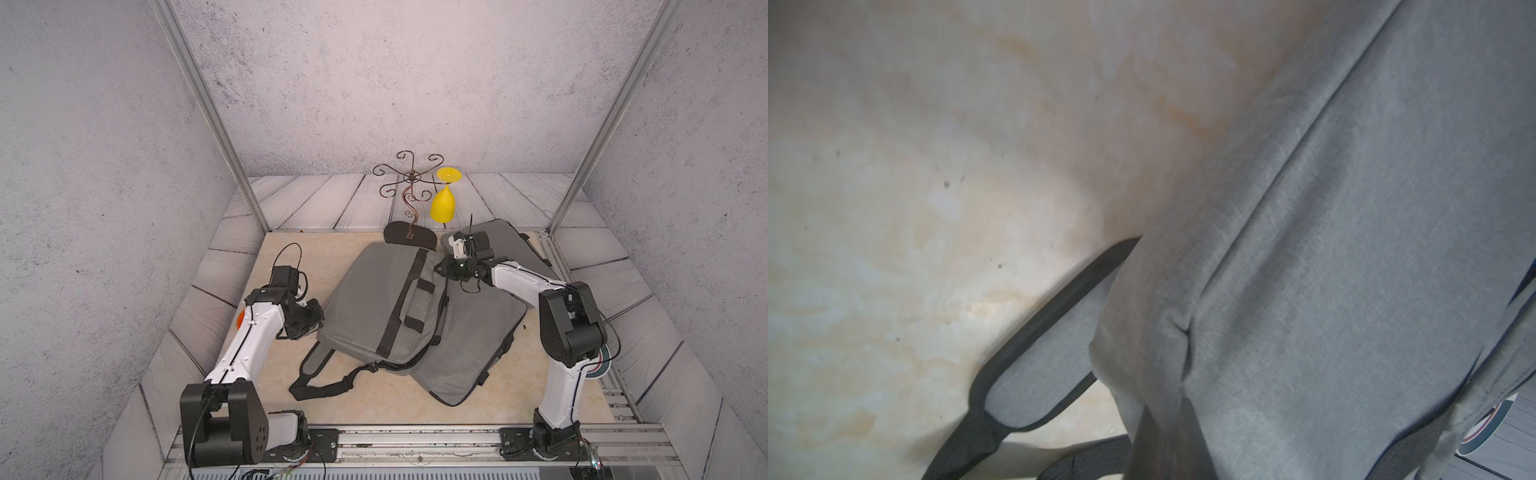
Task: Open the zippered laptop bag and take out the laptop
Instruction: Adjust the zippered laptop bag.
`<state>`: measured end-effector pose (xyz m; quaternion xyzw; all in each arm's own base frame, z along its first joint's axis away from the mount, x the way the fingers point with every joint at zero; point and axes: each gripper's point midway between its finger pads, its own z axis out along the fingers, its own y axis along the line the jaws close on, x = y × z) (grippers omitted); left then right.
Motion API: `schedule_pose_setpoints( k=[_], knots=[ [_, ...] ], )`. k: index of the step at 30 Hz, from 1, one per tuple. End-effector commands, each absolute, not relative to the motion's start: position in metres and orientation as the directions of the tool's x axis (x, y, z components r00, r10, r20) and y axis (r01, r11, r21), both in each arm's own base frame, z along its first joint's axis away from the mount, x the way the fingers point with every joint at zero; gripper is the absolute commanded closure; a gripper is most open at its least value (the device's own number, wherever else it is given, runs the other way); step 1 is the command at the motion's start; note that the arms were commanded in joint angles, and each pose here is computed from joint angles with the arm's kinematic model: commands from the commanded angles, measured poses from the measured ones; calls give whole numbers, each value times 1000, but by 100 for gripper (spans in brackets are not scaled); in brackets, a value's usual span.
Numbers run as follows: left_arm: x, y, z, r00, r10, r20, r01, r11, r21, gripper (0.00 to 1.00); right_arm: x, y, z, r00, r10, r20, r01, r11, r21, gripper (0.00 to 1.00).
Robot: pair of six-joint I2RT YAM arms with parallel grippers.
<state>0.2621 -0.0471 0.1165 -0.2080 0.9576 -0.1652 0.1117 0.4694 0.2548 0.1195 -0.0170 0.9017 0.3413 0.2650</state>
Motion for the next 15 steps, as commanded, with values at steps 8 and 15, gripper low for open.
schedule_pose_setpoints(
  k=[8, 15],
  knots=[
    [240, -28, 112, -851, -485, -202, -431, 864, -261, 100, 498, 339, 143, -782, 86, -618, -429, 645, 633, 97],
    [239, -26, 99, -876, -452, -169, -413, 883, -223, 96, 496, 340, 118, -802, 63, -594, -413, 661, 627, 84]
  ],
)
